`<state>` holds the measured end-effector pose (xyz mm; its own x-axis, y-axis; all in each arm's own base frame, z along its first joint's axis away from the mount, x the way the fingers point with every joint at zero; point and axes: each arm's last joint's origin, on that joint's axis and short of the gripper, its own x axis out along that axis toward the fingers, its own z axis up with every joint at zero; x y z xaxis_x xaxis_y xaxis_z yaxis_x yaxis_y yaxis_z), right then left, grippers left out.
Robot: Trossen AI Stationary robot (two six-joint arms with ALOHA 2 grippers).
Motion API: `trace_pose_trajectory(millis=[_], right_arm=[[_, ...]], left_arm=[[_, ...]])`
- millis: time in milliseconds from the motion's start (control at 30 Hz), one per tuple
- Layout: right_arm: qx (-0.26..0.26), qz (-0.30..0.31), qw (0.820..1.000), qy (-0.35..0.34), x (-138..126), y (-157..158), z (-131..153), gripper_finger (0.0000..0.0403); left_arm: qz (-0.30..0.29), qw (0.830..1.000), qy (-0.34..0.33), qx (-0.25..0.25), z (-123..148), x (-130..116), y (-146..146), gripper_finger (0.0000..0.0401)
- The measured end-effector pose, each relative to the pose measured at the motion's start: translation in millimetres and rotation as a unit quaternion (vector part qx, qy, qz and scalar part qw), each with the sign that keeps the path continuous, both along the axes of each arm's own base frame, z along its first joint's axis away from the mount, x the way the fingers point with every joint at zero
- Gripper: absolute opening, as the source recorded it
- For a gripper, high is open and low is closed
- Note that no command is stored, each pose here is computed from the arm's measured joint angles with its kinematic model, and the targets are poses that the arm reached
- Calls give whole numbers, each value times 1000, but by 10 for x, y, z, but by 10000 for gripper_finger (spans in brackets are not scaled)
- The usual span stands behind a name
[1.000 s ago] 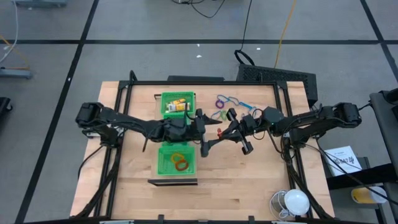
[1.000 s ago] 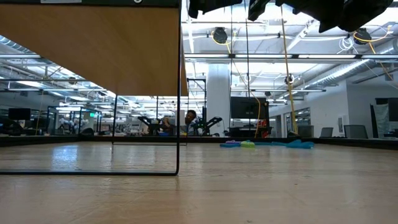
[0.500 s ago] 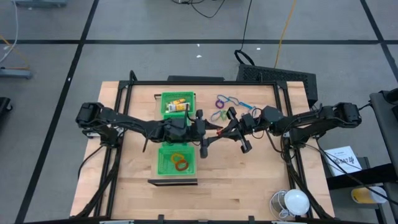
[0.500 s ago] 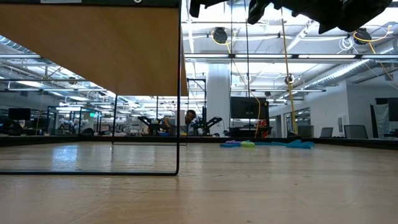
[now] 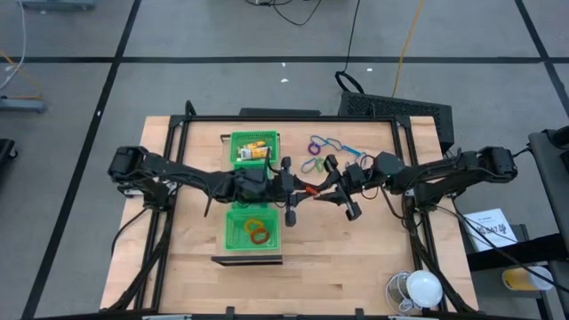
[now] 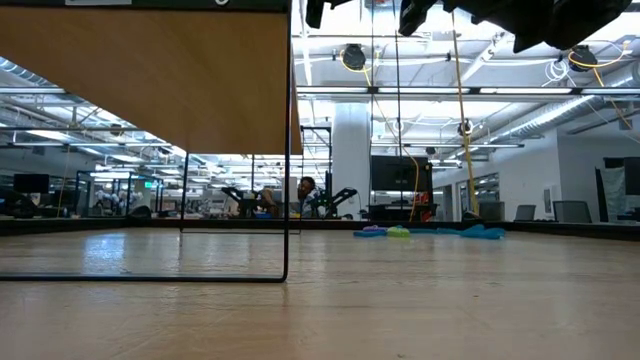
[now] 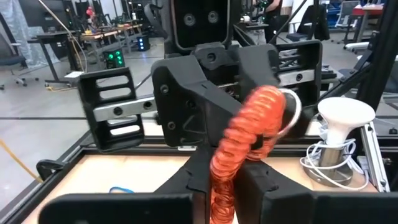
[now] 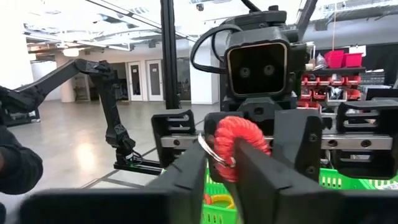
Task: Pick & Place Office Desk Supplies
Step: Put the orange spring rubber band into the bottom green bin on the shelf
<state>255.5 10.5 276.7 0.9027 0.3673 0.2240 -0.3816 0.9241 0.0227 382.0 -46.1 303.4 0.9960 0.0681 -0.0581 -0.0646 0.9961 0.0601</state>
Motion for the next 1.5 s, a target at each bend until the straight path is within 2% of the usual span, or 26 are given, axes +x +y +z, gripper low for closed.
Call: trace_pose_trajectory(millis=[233,433,533,667,733,900,1100,1300,1500], right_arm=[[-1,-7,1000,25,-144,-29,86,194],[1,-29,997,73,-370,-108,156,243],[3,-39,994,103,-469,-139,154,248],[4,-47,992,114,-567,-139,179,247],[5,-51,992,117,-598,-137,188,243],[5,-52,991,121,-610,-137,187,234],[-4,-53,991,126,-598,-138,167,231],[-4,-53,991,126,-600,-138,166,231],[-4,-53,991,126,-600,-138,166,226]], left_arm=[[0,1000,1,0,64,-51,-4,47],[-36,998,43,-13,243,-287,3,41],[-76,993,78,-38,324,-456,-20,49],[-140,974,168,-60,304,-695,-153,46],[-149,962,219,-70,244,-800,-254,39],[-137,941,295,-89,135,-967,-494,43],[-101,943,306,-85,105,-1040,-630,60],[-103,943,306,-84,104,-1050,-655,62],[-76,939,312,-119,93,-1041,-609,65]])
